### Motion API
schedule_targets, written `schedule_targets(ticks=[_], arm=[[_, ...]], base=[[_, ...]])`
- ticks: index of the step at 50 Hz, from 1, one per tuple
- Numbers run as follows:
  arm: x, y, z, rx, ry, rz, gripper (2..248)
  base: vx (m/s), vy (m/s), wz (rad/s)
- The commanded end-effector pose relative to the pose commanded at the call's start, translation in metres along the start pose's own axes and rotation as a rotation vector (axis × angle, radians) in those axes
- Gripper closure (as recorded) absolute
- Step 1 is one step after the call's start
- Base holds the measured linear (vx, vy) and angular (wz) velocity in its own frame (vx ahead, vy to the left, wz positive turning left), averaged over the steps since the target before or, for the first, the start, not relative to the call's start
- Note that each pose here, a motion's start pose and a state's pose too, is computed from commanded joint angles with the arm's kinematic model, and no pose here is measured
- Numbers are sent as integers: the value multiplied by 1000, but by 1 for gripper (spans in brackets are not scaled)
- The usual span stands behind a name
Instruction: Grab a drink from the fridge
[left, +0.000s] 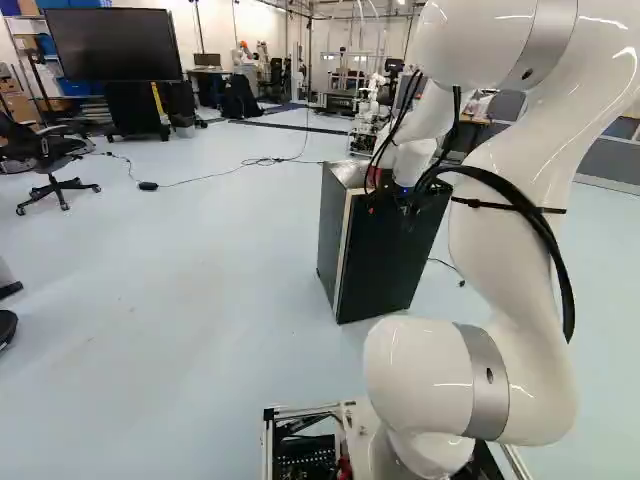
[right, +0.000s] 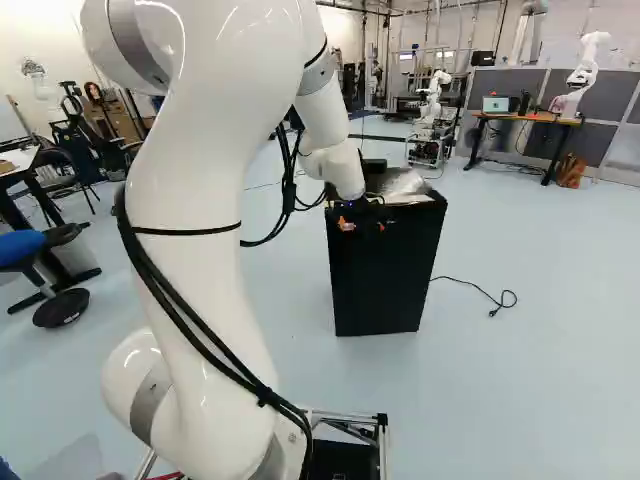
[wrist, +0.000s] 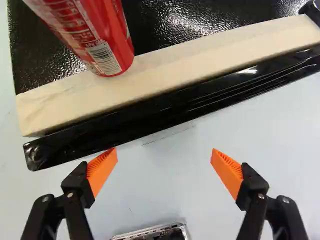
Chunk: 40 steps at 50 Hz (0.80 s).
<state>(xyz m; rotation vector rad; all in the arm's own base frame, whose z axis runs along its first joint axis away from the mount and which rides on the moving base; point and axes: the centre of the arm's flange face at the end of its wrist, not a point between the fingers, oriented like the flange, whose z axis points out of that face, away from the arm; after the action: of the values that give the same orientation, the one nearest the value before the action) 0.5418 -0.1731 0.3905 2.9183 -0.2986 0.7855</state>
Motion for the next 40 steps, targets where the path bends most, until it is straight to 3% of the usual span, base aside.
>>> schedule_targets(ticks=[9, 29, 40], arm=[[-4, 1, -3, -1, -4, 2, 3], [-35, 0, -23, -2, -21, 7, 3], [-47, -5, -35, -6, 30, 0, 3]], base=[[0, 0, 0], [0, 0, 0], [0, 0, 0]])
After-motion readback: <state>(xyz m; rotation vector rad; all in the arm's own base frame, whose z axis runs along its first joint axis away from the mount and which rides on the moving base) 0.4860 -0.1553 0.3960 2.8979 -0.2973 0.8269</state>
